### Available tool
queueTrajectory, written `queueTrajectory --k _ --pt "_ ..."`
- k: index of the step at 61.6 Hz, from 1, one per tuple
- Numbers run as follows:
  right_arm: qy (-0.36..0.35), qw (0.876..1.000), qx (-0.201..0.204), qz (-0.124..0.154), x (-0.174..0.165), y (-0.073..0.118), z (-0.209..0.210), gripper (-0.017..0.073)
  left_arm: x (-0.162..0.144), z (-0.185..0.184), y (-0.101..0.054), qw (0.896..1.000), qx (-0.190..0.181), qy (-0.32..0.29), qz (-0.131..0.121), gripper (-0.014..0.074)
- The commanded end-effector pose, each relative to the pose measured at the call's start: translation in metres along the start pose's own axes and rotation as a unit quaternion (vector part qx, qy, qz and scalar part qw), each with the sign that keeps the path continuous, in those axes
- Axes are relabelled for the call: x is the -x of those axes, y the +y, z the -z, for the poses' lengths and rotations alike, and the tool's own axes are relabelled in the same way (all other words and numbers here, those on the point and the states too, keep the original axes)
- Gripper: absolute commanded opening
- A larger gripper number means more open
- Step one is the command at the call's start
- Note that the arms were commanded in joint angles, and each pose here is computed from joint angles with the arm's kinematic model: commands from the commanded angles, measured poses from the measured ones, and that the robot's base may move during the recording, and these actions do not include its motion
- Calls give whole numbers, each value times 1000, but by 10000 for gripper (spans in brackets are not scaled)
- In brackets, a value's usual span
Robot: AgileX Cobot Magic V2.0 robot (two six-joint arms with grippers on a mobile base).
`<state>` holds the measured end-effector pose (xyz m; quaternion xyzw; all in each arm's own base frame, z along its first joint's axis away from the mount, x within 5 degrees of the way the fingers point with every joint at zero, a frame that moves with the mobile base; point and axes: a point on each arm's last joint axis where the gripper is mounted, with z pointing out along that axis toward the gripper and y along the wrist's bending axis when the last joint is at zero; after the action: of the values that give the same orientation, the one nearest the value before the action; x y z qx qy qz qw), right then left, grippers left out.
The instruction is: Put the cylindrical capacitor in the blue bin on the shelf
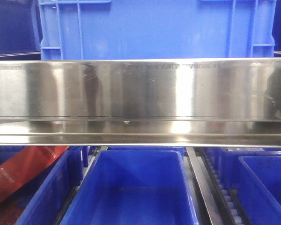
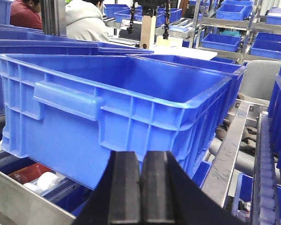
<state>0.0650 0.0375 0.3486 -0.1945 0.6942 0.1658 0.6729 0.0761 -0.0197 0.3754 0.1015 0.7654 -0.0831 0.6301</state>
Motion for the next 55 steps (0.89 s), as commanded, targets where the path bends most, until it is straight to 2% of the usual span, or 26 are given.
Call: queueTrajectory --k 1,8,16,25,36,39,42,55 --pt "-12 1000 -4 6 2 -1 1 -160 -20 6 3 1000 19 -25 -2 -111" --pt "-12 1000 -4 6 2 -1 1 -160 -55 13 6 996 51 -66 1 -111" --pt "-12 1000 -4 6 2 -1 1 -160 -96 17 6 993 70 -96 19 -111" --pt "-12 1000 -4 6 2 -1 1 -160 -144 4 7 993 82 -80 34 -111" --pt "-12 1000 -3 6 2 -1 1 -160 -174 -10 9 992 83 -82 37 -111" --pt "-12 1000 -3 6 2 -1 1 -160 -168 -9 9 989 83 -116 34 -111" --pt "-12 1000 -3 6 2 -1 1 -160 -172 -10 9 992 82 -94 36 -111" --pt "-13 1000 -4 6 2 -1 1 -160 -171 -10 9 991 82 -102 32 -111"
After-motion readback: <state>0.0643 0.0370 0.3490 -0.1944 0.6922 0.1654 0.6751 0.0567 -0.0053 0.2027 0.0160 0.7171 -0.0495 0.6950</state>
